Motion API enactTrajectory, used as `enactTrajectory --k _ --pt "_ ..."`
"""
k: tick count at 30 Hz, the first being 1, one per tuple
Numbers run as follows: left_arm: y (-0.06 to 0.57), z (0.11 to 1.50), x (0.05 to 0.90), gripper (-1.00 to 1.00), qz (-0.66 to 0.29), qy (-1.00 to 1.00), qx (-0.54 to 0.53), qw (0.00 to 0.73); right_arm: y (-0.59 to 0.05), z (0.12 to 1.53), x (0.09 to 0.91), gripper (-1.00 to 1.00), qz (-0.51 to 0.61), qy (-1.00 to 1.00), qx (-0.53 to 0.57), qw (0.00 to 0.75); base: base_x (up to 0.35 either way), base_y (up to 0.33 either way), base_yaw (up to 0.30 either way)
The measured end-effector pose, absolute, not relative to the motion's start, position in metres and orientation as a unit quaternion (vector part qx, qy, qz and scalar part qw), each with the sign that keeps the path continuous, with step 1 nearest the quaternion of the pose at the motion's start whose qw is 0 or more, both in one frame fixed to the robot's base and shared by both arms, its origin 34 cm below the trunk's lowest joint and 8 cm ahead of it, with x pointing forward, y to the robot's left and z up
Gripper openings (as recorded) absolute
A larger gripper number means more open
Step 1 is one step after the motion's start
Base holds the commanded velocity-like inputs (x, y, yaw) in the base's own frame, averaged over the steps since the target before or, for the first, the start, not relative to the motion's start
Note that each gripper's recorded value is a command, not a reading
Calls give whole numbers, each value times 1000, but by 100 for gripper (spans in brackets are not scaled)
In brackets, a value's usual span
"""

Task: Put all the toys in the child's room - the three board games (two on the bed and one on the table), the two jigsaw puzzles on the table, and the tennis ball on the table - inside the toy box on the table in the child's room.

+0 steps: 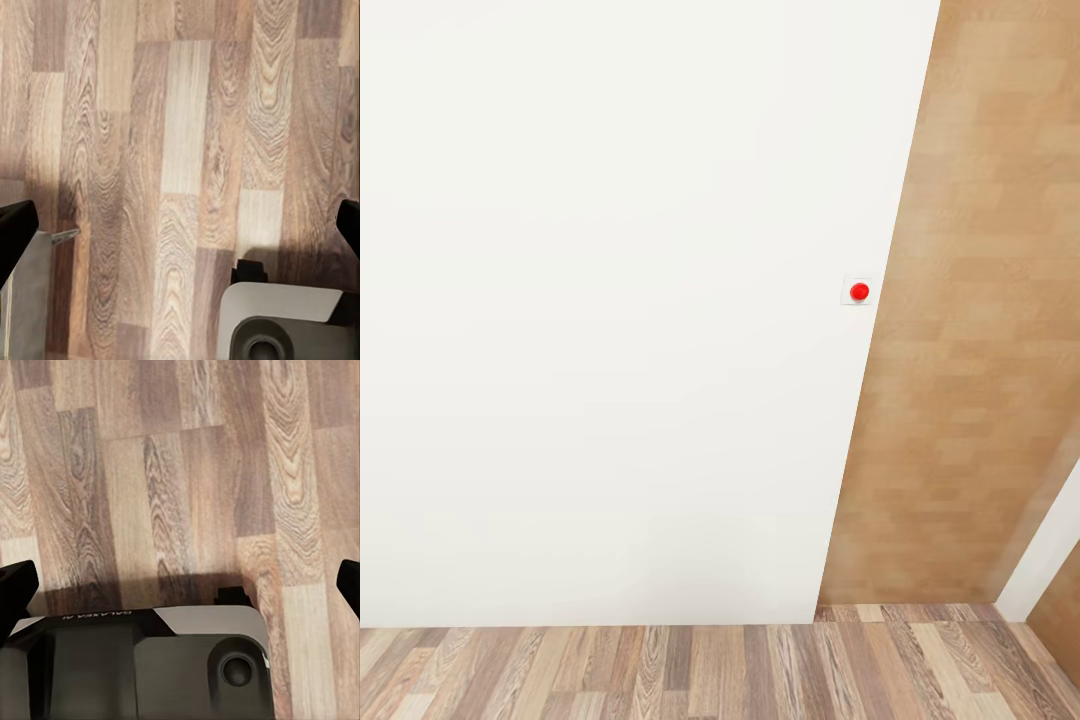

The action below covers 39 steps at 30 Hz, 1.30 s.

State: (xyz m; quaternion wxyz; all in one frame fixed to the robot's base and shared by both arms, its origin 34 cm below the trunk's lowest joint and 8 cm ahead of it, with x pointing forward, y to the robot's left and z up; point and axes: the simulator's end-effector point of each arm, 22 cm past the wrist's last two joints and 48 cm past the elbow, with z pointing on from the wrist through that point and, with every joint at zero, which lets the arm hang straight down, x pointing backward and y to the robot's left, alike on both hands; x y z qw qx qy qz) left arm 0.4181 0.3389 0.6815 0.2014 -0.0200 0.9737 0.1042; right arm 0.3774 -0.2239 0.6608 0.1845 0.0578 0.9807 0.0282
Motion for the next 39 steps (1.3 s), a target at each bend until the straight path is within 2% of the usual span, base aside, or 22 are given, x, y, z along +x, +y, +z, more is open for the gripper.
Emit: enactTrajectory --k 10,15,29,39 --pt "301 682 427 100 74 977 -15 201 -225 662 379 100 27 980 58 190 0 0 0" --pt "279 680 428 100 21 979 -2 202 -224 663 381 100 29 979 60 193 0 0 0" --pt "270 682 432 100 1 975 7 221 -229 663 382 100 26 979 62 194 0 0 2" --pt "269 681 430 100 1 976 13 220 -223 663 382 100 28 979 59 195 0 -200 223"
